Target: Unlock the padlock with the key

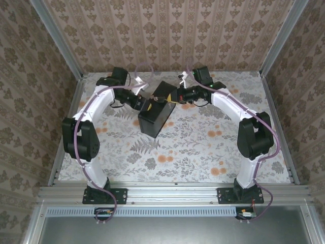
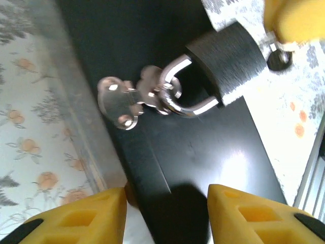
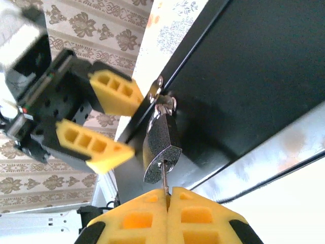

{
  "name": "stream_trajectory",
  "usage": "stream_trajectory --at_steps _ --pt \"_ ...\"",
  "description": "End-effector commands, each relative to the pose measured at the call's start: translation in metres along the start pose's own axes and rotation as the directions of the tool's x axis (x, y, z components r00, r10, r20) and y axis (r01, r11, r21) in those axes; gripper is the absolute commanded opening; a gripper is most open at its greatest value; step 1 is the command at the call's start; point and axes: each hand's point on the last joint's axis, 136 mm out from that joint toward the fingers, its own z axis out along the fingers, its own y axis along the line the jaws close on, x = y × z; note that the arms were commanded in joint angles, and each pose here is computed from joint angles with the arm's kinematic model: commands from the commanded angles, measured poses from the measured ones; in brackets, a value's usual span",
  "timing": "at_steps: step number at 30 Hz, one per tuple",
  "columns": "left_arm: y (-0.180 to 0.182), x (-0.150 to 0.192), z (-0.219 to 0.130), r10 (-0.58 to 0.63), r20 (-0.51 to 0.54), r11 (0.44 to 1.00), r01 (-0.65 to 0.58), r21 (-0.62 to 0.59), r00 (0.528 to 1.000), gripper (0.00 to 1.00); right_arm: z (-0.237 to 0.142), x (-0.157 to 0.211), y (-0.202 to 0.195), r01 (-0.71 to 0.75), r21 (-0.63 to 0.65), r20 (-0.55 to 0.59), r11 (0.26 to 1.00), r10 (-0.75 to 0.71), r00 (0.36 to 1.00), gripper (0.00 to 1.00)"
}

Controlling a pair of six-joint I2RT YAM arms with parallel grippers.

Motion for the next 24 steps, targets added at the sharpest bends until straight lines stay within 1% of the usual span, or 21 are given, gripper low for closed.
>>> stream_trajectory --at_steps 1,4,7,10,14,16,20,24 --pt "-0.029 0.002 -0.003 0.051 0.001 0.998 -0.051 0.022 0.999 0.47 -0.004 0.008 0.007 0.072 -0.069 -0.075 0.995 -0.077 0.994 0.00" --pt "-0.019 -0.011 -0.018 0.091 0.049 0.995 -0.089 -0.048 0.995 0.50 -0.010 0.011 -0.003 0.084 -0.072 -0.103 0.994 -0.091 0.990 0.00" --pt "-0.020 -0.033 -0.029 0.192 0.090 0.977 -0.182 -0.113 0.977 0.56 -0.015 0.012 -0.003 0.113 -0.110 -0.123 0.988 -0.126 0.984 0.00" --pt "-0.037 -0.056 -0.028 0.329 0.121 0.941 -0.315 -0.122 0.936 0.63 -0.016 0.012 0.000 0.153 -0.154 -0.143 0.976 -0.175 0.974 0.00" --pt "-0.050 -0.074 -0.012 0.508 0.139 0.860 -0.492 -0.133 0.850 0.67 -0.016 0.011 0.004 0.181 -0.192 -0.150 0.965 -0.211 0.966 0.00" --pt "-0.053 -0.078 -0.005 0.560 0.163 0.828 -0.546 -0.127 0.812 0.68 -0.016 0.011 0.003 0.183 -0.192 -0.153 0.964 -0.214 0.965 0.00" --pt "-0.057 -0.075 0.006 0.626 0.172 0.778 -0.625 -0.066 0.760 0.69 -0.016 0.011 0.003 0.182 -0.191 -0.159 0.965 -0.213 0.964 0.00" --pt "-0.053 -0.070 0.012 0.659 0.169 0.748 -0.663 -0.035 0.733 0.69 -0.017 0.011 0.005 0.186 -0.192 -0.157 0.964 -0.217 0.963 0.00"
